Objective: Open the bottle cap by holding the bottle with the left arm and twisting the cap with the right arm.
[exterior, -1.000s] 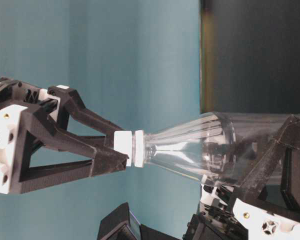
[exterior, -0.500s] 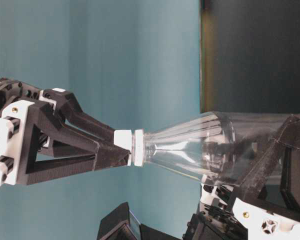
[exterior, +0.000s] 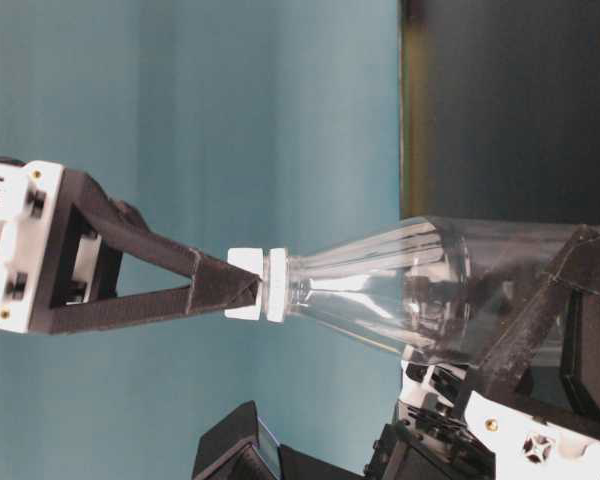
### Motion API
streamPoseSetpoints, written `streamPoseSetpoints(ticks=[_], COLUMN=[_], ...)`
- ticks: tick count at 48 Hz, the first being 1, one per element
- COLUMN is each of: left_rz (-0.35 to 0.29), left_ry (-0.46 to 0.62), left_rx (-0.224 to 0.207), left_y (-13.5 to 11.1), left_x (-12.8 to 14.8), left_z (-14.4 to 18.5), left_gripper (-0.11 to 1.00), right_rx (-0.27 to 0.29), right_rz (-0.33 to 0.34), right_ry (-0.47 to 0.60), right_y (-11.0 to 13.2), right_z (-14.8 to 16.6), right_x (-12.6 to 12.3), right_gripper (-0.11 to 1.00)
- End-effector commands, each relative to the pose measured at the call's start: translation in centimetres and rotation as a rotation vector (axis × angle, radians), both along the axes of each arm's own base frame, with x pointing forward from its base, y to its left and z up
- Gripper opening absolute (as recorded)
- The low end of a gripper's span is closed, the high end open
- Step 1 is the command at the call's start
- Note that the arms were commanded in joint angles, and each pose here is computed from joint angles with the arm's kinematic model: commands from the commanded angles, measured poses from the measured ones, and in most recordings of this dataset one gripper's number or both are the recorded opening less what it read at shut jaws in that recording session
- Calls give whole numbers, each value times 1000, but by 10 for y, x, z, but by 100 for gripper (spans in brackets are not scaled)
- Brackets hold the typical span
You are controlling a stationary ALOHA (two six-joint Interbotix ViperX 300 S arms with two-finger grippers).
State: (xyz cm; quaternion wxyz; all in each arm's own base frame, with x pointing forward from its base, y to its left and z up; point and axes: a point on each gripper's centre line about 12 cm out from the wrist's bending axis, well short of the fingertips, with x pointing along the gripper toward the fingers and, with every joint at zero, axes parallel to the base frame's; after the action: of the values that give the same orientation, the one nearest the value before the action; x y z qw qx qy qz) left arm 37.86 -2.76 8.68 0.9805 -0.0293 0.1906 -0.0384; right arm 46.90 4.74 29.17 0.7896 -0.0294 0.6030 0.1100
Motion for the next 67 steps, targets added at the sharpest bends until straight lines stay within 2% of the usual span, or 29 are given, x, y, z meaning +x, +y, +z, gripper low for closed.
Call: streamPoseSetpoints(ticks=[1,9,10,15,19,25,32,37,48,62,67], left_rz=[-4,-4,-5,-4,-5,-7,-8,-7,-9,-11,-11], left_ry=[21,20,20,18,17,18,18,20,12,15,25], left_rx=[2,2,2,1,1,1,2,2,-1,0,0], left_y=[-1,-1,-1,-1,-1,-2,-2,-2,-3,-3,-4], left_x=[-2,-1,-1,-1,-1,-1,-1,-2,-2,-3,-4], left_z=[-5,-4,-4,-4,-4,-4,-4,-5,-4,-5,-6], left_gripper=[80,80,80,80,80,80,80,80,80,80,80], right_rx=[-24,-92,-106,-150,-172,-215,-244,-240,-225,-218,-217], right_rz=[128,395,447,594,675,740,742,725,615,603,572], right_ry=[-25,-46,-53,-69,-76,-78,-72,-73,-106,-111,-126], right_y=[8,11,12,14,13,10,7,8,9,13,13], right_z=[8,8,8,6,4,4,3,3,4,5,4], right_x=[0,-3,-4,-4,-6,-7,-6,-5,-1,0,2], right_gripper=[37,37,37,37,37,37,37,37,37,37,41])
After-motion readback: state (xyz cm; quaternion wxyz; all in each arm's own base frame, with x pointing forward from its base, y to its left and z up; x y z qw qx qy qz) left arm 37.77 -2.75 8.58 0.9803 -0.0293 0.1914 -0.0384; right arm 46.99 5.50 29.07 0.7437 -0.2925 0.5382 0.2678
